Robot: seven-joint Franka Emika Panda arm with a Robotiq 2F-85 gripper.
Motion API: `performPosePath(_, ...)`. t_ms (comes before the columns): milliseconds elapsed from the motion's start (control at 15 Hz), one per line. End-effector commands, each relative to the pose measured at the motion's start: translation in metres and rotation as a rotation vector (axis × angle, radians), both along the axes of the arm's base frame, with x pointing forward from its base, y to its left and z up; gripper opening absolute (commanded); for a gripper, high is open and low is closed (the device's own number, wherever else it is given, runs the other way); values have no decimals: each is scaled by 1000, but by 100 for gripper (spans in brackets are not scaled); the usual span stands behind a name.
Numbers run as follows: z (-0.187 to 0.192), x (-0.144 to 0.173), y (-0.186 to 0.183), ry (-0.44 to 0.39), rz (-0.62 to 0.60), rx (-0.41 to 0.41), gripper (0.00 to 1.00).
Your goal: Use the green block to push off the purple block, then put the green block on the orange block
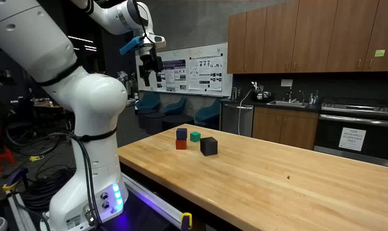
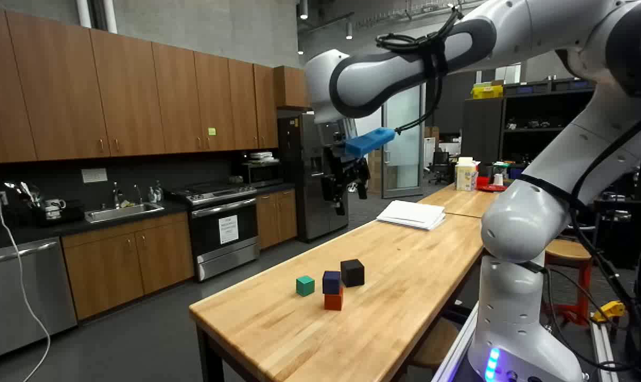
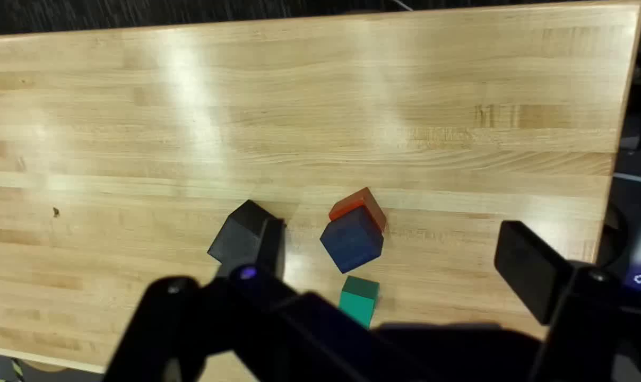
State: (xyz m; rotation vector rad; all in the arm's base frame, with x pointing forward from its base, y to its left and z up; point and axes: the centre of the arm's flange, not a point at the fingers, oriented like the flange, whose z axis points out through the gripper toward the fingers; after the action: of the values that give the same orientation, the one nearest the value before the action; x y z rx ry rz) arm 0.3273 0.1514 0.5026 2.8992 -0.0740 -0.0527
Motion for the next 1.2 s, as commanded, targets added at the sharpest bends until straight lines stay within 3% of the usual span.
performPosePath(0, 0, 0, 0, 0, 0, 0, 100)
performPosePath(467, -10, 7, -4, -1, -1, 9, 100)
performPosePath(1133, -49, 58, -40, -28, -3, 109, 100)
